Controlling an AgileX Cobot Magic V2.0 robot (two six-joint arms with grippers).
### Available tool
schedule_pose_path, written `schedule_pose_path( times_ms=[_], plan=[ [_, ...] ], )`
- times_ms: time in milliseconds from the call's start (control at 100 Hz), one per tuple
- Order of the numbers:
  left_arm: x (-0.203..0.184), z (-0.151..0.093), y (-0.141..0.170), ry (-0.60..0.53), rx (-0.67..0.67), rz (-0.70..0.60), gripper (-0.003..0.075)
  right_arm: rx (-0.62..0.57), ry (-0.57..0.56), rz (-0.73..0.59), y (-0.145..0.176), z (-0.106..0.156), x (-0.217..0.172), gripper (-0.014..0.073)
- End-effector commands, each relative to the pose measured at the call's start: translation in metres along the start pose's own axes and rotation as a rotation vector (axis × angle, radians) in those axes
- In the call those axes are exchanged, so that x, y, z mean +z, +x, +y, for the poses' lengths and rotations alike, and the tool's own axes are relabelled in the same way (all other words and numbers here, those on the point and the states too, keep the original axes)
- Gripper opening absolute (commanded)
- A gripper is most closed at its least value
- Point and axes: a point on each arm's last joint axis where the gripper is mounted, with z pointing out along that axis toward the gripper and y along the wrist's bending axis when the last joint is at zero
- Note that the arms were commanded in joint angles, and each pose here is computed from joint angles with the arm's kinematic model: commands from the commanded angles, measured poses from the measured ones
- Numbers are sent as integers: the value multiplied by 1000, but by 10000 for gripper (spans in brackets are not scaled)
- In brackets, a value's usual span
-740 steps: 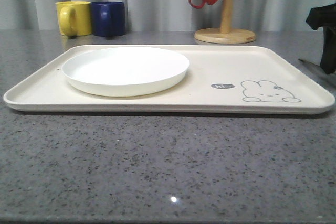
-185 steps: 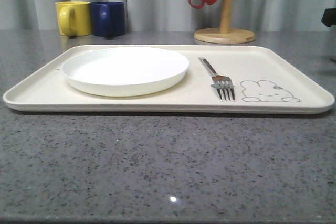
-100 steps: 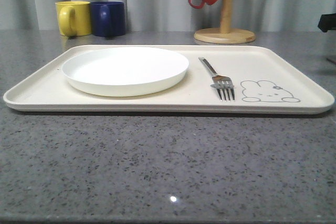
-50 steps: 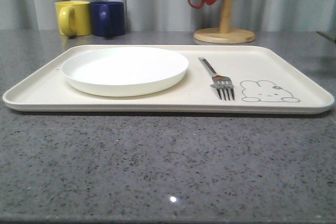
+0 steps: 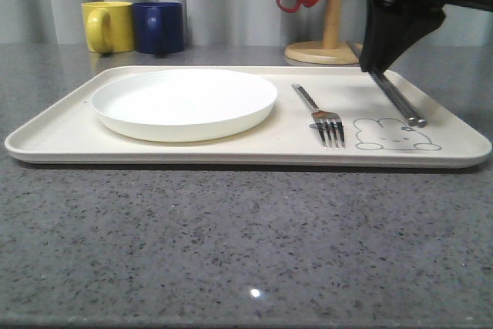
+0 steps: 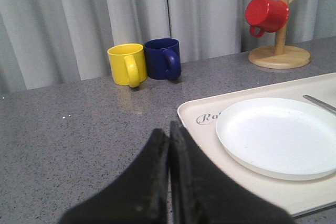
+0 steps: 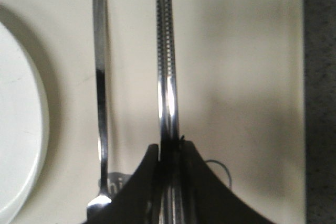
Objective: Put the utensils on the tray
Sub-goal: 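Lower the chopsticks onto the tray next to the fork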
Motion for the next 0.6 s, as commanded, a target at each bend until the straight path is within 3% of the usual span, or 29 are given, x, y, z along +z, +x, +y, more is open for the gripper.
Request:
schedule_pose_path(
  times_ms=[0,310,590],
  plan=[
    [-1,2,-15,-14,-15,-98,-18,5,-38,-94,-10,7,-13,-55],
    [-1,2,-15,-14,-15,-98,-18,16,-25,-65,-9,7,3,-48],
    [-1,2,-15,-14,-15,-98,-18,16,-27,-69,-10,7,3,120]
  ],
)
